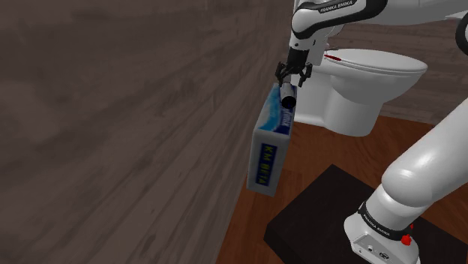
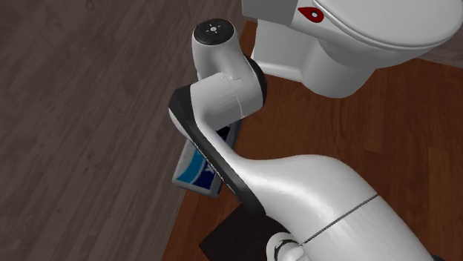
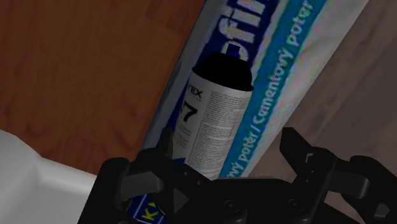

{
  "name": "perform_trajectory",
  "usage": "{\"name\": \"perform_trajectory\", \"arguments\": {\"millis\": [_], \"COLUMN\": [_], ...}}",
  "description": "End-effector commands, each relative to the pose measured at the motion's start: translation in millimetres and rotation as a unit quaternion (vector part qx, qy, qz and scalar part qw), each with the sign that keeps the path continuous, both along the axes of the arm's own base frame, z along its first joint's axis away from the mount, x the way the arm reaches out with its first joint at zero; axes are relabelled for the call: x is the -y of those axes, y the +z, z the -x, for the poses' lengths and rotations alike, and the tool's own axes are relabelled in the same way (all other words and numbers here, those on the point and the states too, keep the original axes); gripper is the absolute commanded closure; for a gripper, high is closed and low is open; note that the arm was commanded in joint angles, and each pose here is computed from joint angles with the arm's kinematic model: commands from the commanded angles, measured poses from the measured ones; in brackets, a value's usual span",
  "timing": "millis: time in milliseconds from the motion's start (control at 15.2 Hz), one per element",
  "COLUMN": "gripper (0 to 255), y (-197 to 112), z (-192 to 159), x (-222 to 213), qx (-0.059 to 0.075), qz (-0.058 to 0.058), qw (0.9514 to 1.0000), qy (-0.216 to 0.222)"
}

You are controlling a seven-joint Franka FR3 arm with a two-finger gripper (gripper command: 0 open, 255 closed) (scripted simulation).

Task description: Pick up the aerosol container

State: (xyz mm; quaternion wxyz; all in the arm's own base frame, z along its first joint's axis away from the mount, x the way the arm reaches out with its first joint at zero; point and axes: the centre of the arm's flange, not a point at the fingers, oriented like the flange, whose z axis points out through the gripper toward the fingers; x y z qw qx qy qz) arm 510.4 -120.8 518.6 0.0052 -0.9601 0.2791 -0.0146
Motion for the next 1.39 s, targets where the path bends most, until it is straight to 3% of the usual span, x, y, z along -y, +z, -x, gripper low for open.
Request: {"name": "perform_trajectory", "arguments": {"millis": [0, 660, 726, 1320], "gripper": [0, 0, 255, 255], "y": [-14.6, -58.2, -58.7, -58.2], "z": [-16.3, -20.4, -20.6, -20.4], "x": [18.8, 24.0, 23.1, 24.0], "qx": [-0.01, -0.013, -0.013, -0.013], "qz": [0.004, 0.005, 0.005, 0.005], "qw": [0.9995, 0.9991, 0.9991, 0.9991], "qy": [-0.031, -0.04, -0.04, -0.04]}}
